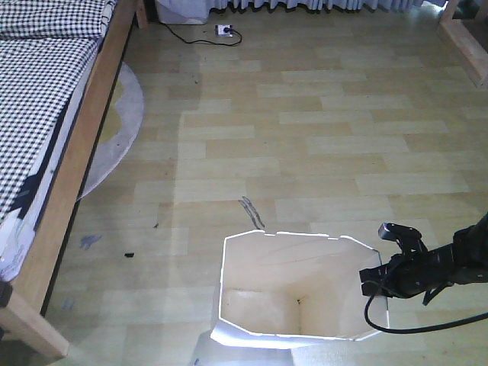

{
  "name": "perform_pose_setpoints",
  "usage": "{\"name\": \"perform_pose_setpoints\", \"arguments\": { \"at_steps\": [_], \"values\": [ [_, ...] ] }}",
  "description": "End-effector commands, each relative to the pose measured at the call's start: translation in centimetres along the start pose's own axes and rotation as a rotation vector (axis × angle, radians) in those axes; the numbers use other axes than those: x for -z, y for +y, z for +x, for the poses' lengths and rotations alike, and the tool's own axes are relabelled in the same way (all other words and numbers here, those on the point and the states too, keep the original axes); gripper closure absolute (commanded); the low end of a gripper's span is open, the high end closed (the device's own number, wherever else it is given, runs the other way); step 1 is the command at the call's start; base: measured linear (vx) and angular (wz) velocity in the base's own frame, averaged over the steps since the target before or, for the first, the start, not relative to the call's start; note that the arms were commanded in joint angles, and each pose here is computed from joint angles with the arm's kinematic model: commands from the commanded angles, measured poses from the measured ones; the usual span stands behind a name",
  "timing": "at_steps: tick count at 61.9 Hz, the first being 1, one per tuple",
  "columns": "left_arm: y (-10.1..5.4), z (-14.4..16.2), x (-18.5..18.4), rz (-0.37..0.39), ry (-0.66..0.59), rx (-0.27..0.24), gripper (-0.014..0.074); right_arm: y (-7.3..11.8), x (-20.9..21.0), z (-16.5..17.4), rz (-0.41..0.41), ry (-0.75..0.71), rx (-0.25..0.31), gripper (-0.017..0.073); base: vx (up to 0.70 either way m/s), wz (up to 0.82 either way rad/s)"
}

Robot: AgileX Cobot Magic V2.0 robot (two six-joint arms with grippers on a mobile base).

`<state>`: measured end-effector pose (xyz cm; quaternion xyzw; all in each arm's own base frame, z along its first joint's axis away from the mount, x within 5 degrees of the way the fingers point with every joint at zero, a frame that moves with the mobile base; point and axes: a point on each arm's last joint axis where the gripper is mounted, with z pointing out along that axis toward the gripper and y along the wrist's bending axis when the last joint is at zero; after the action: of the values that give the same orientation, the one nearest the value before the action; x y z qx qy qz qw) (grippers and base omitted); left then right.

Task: Move trash bin to bedside with robot
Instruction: 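Hold the bin with the right gripper while the base turns toward the bed, then drive forward carrying the bin in the right gripper toward the bedside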

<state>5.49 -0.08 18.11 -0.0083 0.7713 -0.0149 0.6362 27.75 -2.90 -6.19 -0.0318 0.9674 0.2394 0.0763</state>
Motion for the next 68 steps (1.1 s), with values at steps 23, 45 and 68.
{"name": "perform_pose_setpoints", "arguments": {
  "at_steps": [23, 45, 68],
  "values": [
    [-0.03, -0.08, -0.05, 0.007, -0.065, 0.007, 0.0599, 2.40, 1.96, -2.10, -0.202, -0.127, 0.041, 0.0564, 0.31, -0.06],
    [-0.03, -0.08, -0.05, 0.007, -0.065, 0.007, 0.0599, 2.40, 1.96, -2.10, -0.202, -0.127, 0.041, 0.0564, 0.31, 0.02],
    [-0.03, -0.08, -0.05, 0.007, -0.065, 0.007, 0.0599, 2.40, 1.96, -2.10, -0.202, -0.127, 0.041, 0.0564, 0.27, 0.05]
  ]
}}
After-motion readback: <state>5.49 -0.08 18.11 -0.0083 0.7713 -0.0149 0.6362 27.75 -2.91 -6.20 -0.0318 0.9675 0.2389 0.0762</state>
